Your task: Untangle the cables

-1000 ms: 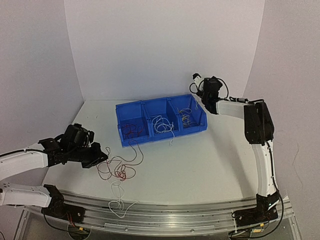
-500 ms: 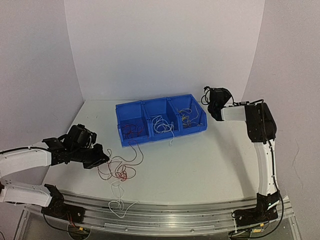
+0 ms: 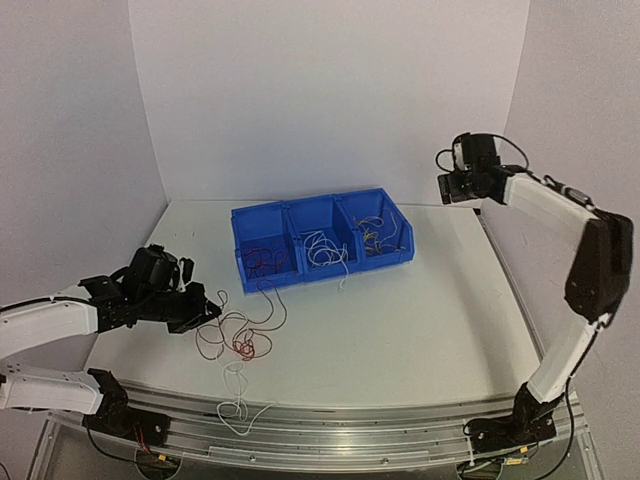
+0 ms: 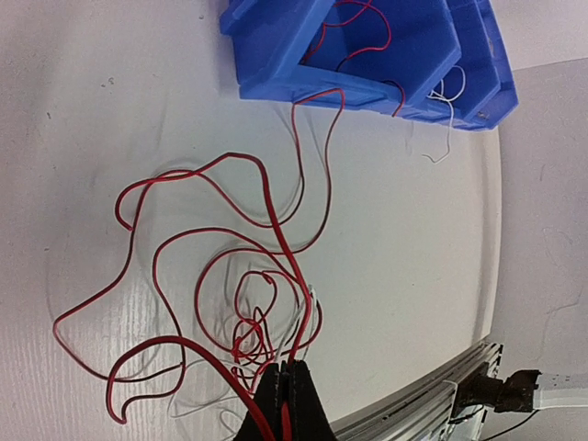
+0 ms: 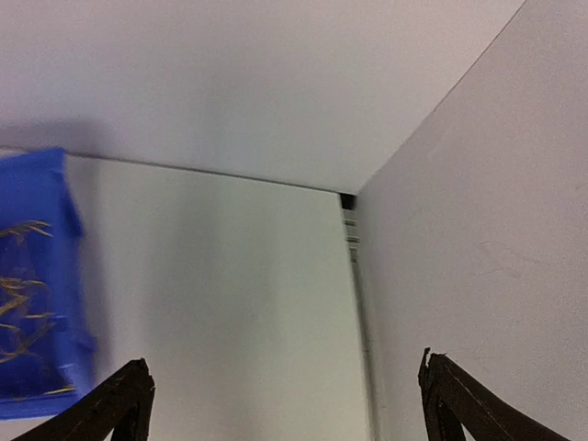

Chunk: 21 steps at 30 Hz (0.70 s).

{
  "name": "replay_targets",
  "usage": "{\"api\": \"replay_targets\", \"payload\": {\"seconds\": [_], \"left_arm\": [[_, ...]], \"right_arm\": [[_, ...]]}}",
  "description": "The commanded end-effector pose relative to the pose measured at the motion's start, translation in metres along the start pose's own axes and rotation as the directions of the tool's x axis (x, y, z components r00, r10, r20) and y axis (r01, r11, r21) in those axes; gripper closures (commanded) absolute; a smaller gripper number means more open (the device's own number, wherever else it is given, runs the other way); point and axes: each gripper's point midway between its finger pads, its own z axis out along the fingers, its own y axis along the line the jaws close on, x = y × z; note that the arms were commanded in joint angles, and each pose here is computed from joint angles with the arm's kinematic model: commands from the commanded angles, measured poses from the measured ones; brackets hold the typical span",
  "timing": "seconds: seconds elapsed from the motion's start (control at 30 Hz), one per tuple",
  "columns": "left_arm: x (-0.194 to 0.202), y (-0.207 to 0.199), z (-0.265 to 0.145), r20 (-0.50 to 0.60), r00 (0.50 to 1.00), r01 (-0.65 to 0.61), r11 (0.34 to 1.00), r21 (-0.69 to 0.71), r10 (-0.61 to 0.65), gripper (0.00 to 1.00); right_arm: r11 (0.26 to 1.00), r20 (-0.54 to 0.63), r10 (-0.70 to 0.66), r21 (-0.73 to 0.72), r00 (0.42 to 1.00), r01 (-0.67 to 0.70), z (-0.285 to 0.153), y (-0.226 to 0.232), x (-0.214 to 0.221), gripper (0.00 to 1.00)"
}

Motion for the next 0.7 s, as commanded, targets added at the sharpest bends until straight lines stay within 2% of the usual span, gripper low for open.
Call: {"api": "replay_targets", "payload": {"seconds": [0.0,0.07,0.13,0.17,0.23,0.4,0.57,0.67], "left_arm": [[-0.012,-0.041,-0.01,0.043,0.997,-0.074,0.985,0.157,0.068,1.0],[-0.012,-0.047,-0.01,0.038,0.996,-0.09,0.979,0.185,0.085,1.0],[-0.009,-0.055,-0.007,0.022,0.994,-0.11,0.969,0.221,0.108,1.0],[-0.007,-0.06,-0.006,0.011,0.992,-0.123,0.961,0.248,0.124,1.0],[-0.002,-0.072,-0.005,-0.012,0.987,-0.147,0.94,0.309,0.159,1.0],[0.006,-0.102,-0.003,-0.036,0.969,-0.206,0.875,0.438,0.246,1.0],[0.017,-0.125,-0.003,-0.037,0.945,-0.264,0.822,0.504,0.326,1.0],[0.026,-0.135,-0.003,-0.039,0.933,-0.279,0.787,0.55,0.358,1.0]], "right_arm": [[0.684,-0.313,0.204,-0.632,0.928,-0.364,-0.119,0.13,0.051,0.02],[0.57,-0.278,0.07,-0.777,0.958,-0.267,-0.167,0.19,0.076,0.02],[0.383,-0.245,-0.032,-0.898,0.969,-0.215,-0.214,0.245,0.094,0.05],[0.317,-0.247,-0.074,-0.924,0.966,-0.212,-0.228,0.264,0.106,0.07],[0.234,-0.219,-0.15,-0.955,0.964,-0.18,-0.248,0.298,0.126,0.09],[0.182,-0.183,-0.239,-0.973,0.954,-0.141,-0.255,0.357,0.158,0.14],[0.236,-0.102,-0.239,-0.971,0.966,-0.045,-0.228,0.378,0.161,0.17],[0.197,-0.099,-0.257,-0.979,0.961,-0.049,-0.226,0.39,0.167,0.19]]}}
